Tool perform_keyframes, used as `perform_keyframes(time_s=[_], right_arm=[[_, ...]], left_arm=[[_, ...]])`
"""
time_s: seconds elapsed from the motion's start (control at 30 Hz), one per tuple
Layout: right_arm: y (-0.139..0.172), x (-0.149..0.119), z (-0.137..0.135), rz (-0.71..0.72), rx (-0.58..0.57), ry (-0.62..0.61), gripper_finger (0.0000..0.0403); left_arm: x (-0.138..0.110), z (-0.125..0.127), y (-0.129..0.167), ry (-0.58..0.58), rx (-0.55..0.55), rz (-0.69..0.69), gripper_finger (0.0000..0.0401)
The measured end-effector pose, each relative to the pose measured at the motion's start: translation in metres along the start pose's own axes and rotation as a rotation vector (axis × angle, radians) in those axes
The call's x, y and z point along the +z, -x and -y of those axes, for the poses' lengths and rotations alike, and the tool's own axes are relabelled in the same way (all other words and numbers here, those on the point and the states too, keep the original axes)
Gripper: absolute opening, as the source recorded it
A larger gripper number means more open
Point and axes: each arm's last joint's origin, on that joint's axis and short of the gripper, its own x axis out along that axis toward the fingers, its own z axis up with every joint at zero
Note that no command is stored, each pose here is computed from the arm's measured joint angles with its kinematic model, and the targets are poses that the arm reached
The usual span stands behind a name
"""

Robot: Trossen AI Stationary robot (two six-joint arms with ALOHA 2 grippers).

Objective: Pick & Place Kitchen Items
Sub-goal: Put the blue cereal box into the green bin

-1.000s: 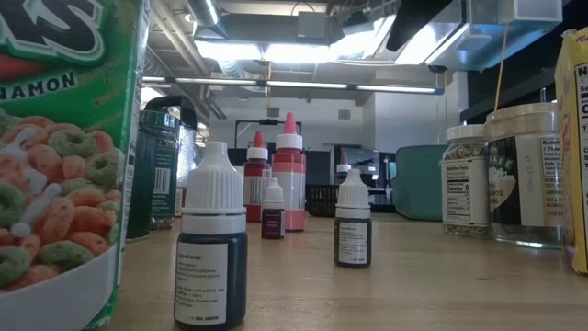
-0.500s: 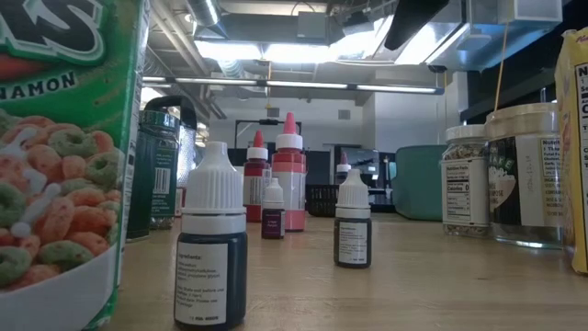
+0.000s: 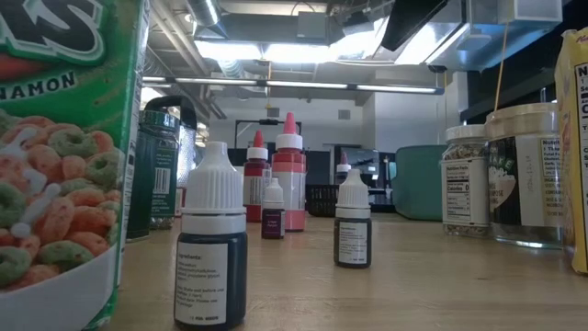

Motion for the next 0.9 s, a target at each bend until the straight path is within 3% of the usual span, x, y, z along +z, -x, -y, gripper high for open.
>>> perform_keyframes(time_s=[0.7, 0.9], right_arm=[[0.000, 0.001, -0.001, 0.012, 0.003, 0.016, 0.0393], [0.000, 0.002, -0.001, 0.020, 0.009, 0.027, 0.0393]], left_arm=[[0.012, 0.004, -0.029, -0.031, 0.004, -0.124, 0.0321], [0.013, 0.005, -0.032, -0.070, 0.003, -0.138, 0.0289]])
